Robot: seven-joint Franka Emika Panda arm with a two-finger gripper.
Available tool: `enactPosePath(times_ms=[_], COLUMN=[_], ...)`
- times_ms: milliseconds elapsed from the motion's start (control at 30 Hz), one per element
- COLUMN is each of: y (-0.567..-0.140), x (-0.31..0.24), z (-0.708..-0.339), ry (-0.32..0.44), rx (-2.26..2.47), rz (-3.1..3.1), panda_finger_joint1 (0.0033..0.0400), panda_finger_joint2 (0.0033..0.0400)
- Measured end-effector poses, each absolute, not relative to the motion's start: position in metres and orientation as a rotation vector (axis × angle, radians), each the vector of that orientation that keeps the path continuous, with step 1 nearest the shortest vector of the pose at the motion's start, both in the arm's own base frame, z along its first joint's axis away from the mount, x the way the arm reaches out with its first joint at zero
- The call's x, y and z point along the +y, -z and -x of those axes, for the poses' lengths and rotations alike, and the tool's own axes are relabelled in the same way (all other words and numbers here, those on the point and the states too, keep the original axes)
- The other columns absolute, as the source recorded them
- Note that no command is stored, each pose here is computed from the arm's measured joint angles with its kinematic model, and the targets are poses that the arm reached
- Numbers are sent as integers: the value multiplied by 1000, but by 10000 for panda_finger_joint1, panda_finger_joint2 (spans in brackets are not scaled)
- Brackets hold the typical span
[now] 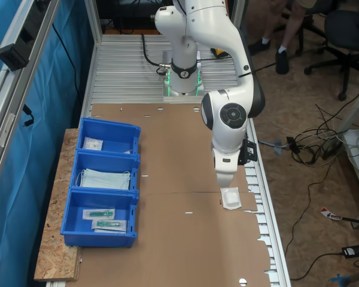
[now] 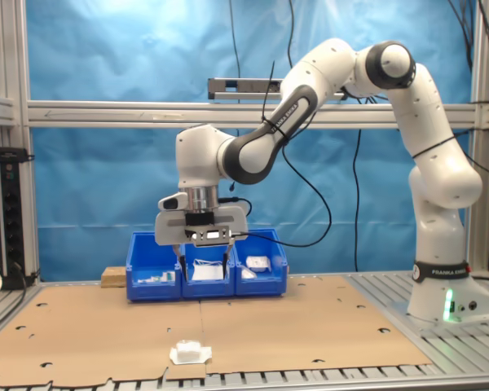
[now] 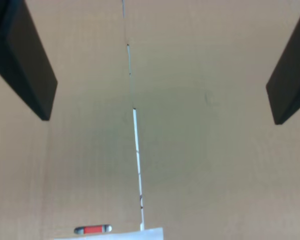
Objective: Pick and place sorting task of medical equipment.
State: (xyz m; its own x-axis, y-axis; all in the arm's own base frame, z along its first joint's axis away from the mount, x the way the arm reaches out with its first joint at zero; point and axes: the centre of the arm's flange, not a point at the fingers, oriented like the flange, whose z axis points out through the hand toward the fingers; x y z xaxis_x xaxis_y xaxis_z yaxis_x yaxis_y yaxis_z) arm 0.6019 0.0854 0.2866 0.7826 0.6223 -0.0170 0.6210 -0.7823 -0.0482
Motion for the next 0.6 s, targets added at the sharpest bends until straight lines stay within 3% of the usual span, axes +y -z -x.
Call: enactPosePath(times_ms=[600], y=[-246], x=[100], z=[-596], ry=[83], rx=[-1045], rz=[2912], panda_finger_joint1=[400], panda_finger_joint2=[400])
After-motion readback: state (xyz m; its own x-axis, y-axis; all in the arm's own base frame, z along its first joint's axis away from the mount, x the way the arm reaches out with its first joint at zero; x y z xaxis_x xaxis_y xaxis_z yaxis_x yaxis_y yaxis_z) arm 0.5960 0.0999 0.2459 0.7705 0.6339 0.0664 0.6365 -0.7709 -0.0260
